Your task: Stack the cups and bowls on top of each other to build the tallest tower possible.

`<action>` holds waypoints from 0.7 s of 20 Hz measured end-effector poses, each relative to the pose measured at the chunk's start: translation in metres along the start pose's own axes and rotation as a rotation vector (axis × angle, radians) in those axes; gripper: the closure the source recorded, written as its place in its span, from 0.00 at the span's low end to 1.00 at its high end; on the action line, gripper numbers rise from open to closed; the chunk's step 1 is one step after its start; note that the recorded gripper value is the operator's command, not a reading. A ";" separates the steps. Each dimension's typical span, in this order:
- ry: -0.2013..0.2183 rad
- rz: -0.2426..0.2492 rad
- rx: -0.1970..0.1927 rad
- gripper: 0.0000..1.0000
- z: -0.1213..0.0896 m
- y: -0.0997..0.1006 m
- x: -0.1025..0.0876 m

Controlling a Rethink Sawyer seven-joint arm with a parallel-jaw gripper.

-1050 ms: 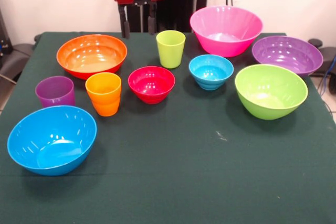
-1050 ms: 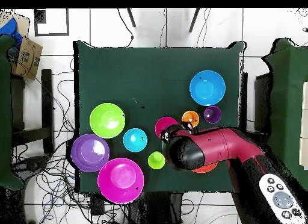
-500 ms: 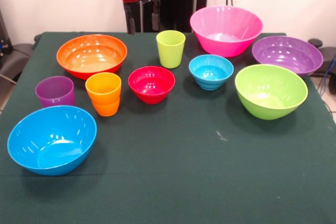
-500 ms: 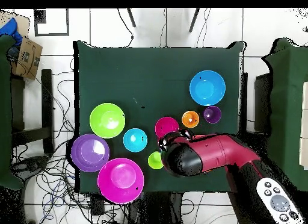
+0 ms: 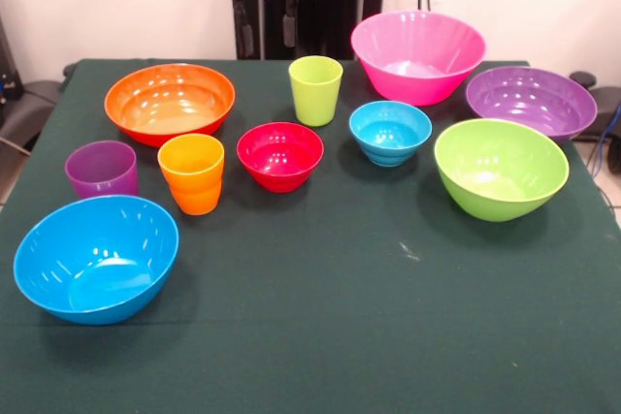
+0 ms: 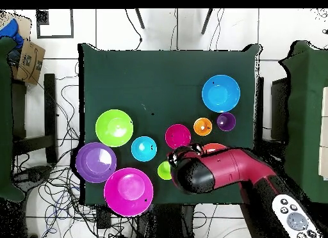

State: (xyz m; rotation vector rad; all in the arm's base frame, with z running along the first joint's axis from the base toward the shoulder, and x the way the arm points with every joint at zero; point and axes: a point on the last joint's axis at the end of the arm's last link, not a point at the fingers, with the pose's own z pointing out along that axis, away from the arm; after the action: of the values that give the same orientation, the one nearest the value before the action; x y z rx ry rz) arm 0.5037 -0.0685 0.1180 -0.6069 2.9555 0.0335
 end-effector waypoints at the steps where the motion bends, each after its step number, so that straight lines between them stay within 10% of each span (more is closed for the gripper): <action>1: 0.002 0.000 0.001 0.00 -0.001 0.000 0.002; 14: 0.015 0.011 0.003 0.00 -0.005 -0.002 0.020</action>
State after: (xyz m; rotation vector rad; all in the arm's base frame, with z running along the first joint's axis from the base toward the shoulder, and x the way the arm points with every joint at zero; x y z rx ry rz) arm 0.4853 -0.0781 0.1203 -0.5932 2.9729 0.0255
